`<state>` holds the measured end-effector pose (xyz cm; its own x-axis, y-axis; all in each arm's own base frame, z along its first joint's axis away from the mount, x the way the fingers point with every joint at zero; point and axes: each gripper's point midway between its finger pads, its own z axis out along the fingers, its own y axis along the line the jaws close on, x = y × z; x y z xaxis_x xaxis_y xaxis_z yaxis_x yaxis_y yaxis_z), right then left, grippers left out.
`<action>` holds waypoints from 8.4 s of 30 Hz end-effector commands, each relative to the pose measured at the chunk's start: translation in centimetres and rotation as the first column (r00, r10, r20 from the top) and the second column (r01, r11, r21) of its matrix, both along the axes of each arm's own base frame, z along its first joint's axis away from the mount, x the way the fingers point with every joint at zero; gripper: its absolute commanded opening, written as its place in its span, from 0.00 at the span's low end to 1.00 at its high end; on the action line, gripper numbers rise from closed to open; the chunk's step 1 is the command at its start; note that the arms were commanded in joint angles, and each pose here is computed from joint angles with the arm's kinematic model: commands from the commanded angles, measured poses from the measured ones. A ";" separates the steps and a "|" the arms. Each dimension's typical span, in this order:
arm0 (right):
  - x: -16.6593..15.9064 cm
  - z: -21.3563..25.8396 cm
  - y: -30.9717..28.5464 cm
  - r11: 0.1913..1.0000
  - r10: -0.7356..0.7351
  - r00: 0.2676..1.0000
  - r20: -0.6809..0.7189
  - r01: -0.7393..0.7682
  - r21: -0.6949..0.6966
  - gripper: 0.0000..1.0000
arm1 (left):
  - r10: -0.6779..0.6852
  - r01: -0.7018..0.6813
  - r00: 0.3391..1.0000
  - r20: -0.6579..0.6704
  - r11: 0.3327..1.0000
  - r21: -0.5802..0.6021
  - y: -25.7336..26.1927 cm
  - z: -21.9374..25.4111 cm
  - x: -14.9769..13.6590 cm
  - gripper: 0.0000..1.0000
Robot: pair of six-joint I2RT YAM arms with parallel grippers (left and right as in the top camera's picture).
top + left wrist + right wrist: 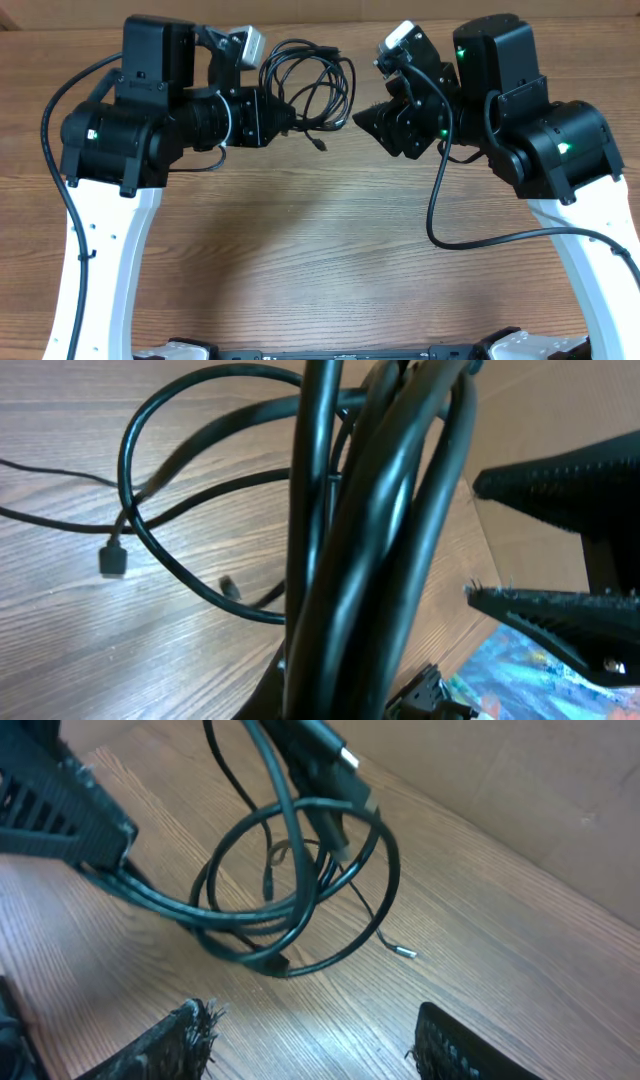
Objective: Untangle cables
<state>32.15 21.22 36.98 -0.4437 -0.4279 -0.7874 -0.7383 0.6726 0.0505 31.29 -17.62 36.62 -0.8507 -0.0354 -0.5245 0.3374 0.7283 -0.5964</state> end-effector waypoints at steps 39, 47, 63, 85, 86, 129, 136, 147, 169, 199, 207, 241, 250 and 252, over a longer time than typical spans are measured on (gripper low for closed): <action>-1.3 6.7 -4.2 0.978 -0.210 0.960 0.186 0.203 0.056 0.04 | 0.331 -0.318 0.944 -0.009 0.913 0.254 7.8 -3.0 2.2 1.00; 0.6 9.4 -6.1 0.911 -0.410 0.892 0.190 0.388 0.142 0.04 | 0.330 -0.310 0.943 -0.036 0.913 0.267 7.9 -3.4 1.6 1.00; -5.1 20.8 -8.1 0.869 -0.439 0.837 0.326 0.303 0.391 0.04 | -0.315 0.275 0.929 0.196 0.939 0.205 -0.4 -1.0 -1.4 1.00; -12.8 21.2 -3.3 0.892 -0.039 0.958 0.284 -0.095 0.441 0.04 | -0.821 0.613 0.394 0.414 0.570 0.547 -9.0 -5.5 0.3 0.97; -13.1 21.6 -3.5 0.890 -0.042 0.953 0.299 -0.100 0.445 0.04 | -0.822 0.621 0.397 0.407 0.568 0.541 -9.1 -5.9 0.4 0.97; -1.6 24.3 -10.9 0.775 -0.622 0.615 0.484 0.393 0.495 0.98 | 0.015 -0.158 0.844 0.536 0.962 0.222 1.4 7.1 3.7 1.00; -7.4 15.1 -15.9 0.703 -0.710 0.487 0.509 0.446 0.555 1.00 | 0.010 -0.152 0.858 0.513 0.960 0.235 1.6 6.5 3.5 1.00; -9.8 -1.1 -19.6 0.431 -0.879 0.476 0.031 0.765 0.479 1.00 | 0.004 -0.144 0.875 0.484 0.957 0.252 1.7 5.7 3.1 1.00; -10.3 -27.5 -16.8 -0.035 -0.920 -0.206 -0.335 0.892 -0.451 0.75 | -0.035 -0.114 0.894 0.446 0.946 0.303 2.0 4.4 2.3 1.00; -13.9 -35.0 -15.4 -0.007 -0.853 -0.283 -0.440 0.848 -0.530 0.69 | -0.076 -0.085 0.901 0.427 0.934 0.347 2.2 3.6 1.8 1.00; -13.6 -35.7 -15.6 -0.010 -0.855 -0.270 -0.443 0.862 -0.507 0.04 | -0.072 -0.093 0.898 0.433 0.933 0.349 2.3 3.7 1.9 1.00; 8.5 0.5 0.8 0.681 -0.480 0.777 -0.408 0.623 0.385 0.04 | 0.145 -0.448 0.766 0.626 0.819 0.359 9.9 10.2 -2.2 1.00; 7.2 -10.5 3.6 0.811 -0.468 0.706 -0.532 0.582 0.059 0.04 | 0.144 -0.448 0.767 0.626 0.819 0.360 9.9 10.1 -2.2 1.00; 6.2 -9.0 3.2 0.827 -0.455 0.732 -0.508 0.559 0.064 0.04 | 0.144 -0.448 0.767 0.625 0.818 0.360 9.9 10.1 -2.2 0.99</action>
